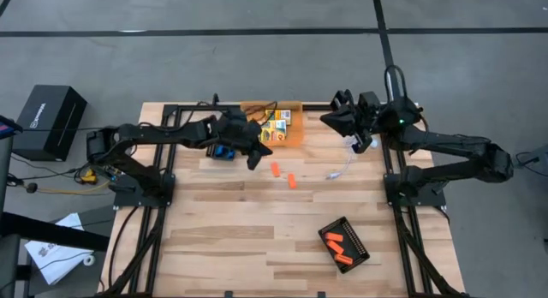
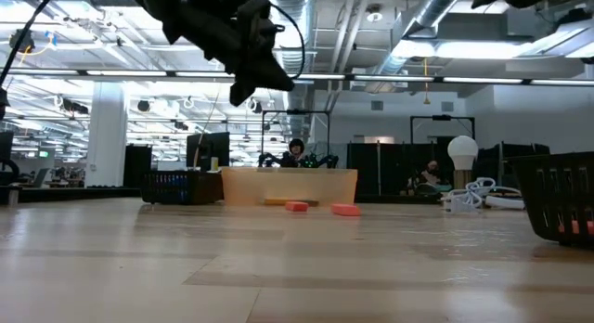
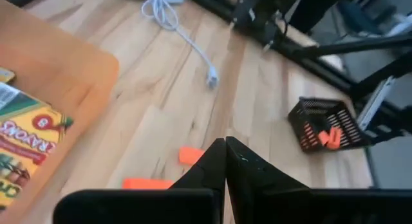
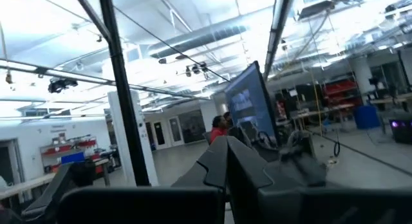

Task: Pick & Place School Supplies
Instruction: Put the orange eraser into the bottom black bin

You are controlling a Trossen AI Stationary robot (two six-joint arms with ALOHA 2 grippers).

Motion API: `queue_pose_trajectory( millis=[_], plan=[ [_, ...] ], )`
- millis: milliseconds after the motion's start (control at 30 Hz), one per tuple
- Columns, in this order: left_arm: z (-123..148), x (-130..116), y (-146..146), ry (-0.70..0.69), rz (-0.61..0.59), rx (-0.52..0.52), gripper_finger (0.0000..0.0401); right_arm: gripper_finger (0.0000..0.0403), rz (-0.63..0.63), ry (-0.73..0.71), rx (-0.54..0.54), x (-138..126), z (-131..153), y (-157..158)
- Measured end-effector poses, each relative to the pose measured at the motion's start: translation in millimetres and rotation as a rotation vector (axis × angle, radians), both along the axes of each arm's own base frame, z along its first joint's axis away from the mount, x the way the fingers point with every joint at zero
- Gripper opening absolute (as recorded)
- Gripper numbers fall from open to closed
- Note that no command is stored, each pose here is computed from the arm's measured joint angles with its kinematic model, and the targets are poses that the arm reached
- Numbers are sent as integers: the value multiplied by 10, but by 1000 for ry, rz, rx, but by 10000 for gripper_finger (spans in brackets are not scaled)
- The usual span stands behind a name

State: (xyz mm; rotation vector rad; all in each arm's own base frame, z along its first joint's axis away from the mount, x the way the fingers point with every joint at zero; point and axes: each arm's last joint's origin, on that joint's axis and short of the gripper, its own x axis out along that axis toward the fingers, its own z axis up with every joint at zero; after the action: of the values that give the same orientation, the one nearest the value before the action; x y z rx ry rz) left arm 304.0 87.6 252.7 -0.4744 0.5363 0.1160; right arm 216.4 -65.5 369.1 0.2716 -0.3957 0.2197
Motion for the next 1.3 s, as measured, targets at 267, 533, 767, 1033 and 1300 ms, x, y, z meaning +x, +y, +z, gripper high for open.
queue_pose_trajectory(
  millis=[267,533,767,1033,1300],
  plan=[
    [-542,151,-235,196,67,5,1,1,12,2,-28,-31,3,-66],
    [-919,359,-360,239,68,51,1,0,21,15,-27,-27,-8,-65],
    [-1072,416,-284,242,89,81,1,0,24,15,7,-23,-3,-58],
    [-929,451,-206,125,107,98,1,0,8,13,28,-23,-2,-65],
    [-543,408,-135,-45,125,147,1,0,-39,1,27,-31,3,-95]
  ],
)
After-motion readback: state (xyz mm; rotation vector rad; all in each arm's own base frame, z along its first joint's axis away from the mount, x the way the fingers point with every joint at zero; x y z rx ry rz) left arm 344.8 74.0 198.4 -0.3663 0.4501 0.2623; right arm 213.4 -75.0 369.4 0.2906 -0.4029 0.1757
